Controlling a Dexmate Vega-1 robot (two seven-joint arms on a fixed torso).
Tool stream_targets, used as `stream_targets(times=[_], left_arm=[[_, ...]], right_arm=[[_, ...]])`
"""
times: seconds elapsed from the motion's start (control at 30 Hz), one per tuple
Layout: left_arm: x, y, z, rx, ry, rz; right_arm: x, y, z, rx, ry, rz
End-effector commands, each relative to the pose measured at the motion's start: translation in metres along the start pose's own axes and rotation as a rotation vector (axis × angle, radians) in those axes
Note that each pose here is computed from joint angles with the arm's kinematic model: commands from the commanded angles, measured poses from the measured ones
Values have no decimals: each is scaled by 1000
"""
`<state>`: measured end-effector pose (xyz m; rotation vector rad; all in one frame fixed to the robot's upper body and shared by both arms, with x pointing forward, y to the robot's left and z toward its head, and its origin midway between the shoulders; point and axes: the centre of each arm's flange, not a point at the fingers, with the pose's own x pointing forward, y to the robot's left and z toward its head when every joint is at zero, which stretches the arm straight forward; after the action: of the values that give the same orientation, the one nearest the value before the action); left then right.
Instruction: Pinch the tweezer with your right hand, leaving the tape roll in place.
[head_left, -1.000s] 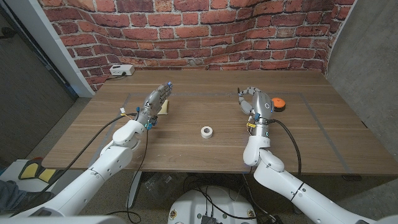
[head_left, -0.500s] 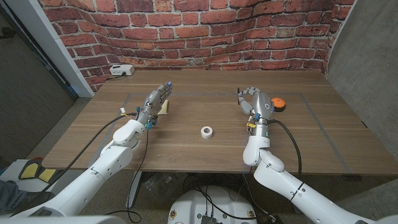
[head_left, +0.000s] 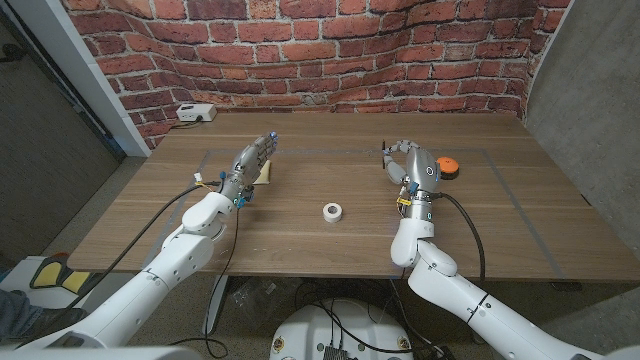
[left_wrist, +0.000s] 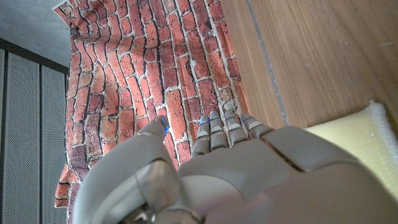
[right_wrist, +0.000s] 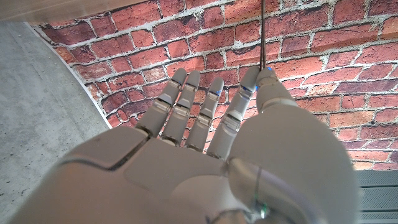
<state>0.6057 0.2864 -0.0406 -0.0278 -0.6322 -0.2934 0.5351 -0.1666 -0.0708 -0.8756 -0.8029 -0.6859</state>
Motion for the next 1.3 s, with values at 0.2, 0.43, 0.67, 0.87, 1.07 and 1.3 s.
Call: stream_targets(times=[0.2,0.43,0.67,0.87,1.07,1.3], left_arm=[[-2,0,3,10,-3,-2],[-3,-1,3,5,-5,0],[-6,-1,2,2,-7,5],[-7,-3,2,-1,-8,5],[-8,-5,2,-4,-7,7],[-10,-5,1,-7,-9,12]], right_arm=[[-2,-2,-1,-11,4,21],[-2,-5,-1,-14,6,21],[-3,-7,-1,-12,5,20],[-3,-9,0,-12,4,21],[-4,-11,-1,-16,9,24],[-4,-10,-1,-24,5,38]])
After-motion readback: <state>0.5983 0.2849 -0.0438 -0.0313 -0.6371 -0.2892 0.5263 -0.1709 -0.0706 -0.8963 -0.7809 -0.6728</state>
